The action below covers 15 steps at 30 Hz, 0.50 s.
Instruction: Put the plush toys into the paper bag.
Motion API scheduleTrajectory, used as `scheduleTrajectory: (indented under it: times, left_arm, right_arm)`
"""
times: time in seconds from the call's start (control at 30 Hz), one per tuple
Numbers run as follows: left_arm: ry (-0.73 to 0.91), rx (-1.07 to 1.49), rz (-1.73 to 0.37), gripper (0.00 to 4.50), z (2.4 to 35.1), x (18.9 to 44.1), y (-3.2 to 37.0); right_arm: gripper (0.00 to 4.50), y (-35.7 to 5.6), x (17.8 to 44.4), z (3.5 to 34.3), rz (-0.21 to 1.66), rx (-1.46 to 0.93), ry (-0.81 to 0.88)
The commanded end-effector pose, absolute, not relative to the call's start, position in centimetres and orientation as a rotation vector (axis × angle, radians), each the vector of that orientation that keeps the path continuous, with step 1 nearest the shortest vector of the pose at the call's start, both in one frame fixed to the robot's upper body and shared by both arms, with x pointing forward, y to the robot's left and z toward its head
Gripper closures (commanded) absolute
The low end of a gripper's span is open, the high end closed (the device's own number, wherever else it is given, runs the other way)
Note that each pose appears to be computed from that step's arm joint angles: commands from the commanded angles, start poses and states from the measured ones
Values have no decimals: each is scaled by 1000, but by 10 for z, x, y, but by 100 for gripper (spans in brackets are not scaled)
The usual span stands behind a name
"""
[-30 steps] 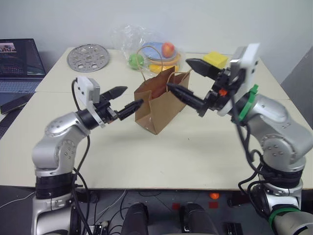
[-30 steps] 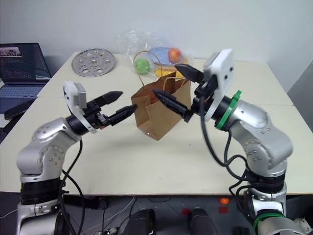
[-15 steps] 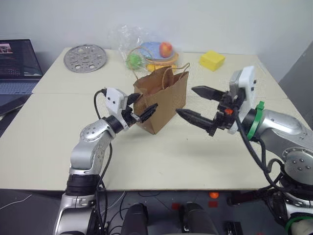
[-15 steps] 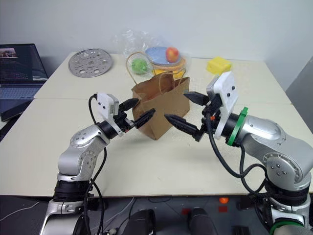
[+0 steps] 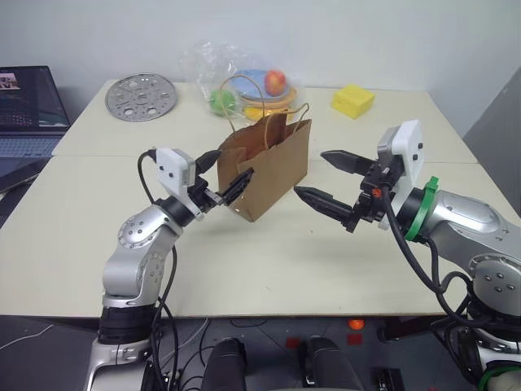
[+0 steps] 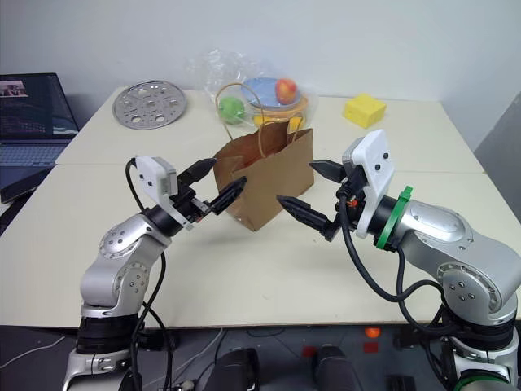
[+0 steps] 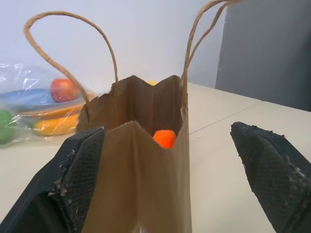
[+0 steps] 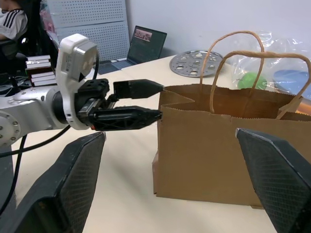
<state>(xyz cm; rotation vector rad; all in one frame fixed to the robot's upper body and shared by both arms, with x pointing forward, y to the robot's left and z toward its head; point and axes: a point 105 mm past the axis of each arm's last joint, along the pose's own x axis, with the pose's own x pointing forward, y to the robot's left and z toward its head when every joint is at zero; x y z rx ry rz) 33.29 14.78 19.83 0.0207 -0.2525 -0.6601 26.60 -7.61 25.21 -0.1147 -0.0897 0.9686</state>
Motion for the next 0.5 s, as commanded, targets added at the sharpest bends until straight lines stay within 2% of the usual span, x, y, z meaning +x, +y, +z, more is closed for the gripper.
scheduleTrajectory:
  times: [0.03, 0.13, 0.33, 0.5]
  left_arm:
    - [-289, 67, -620, 5, 209, 325, 159]
    - [-271, 80, -602, 5, 204, 331, 164]
    - [-240, 63, -674, 5, 194, 338, 147]
    - [-229, 77, -621, 5, 186, 349, 154]
  right_arm:
    - [0, -75, 263, 259, 977, -121, -132]
    - [0, -74, 264, 259, 982, -118, -130]
    - [0, -76, 267, 258, 972, -124, -126]
    - [0, -78, 267, 259, 956, -128, -127]
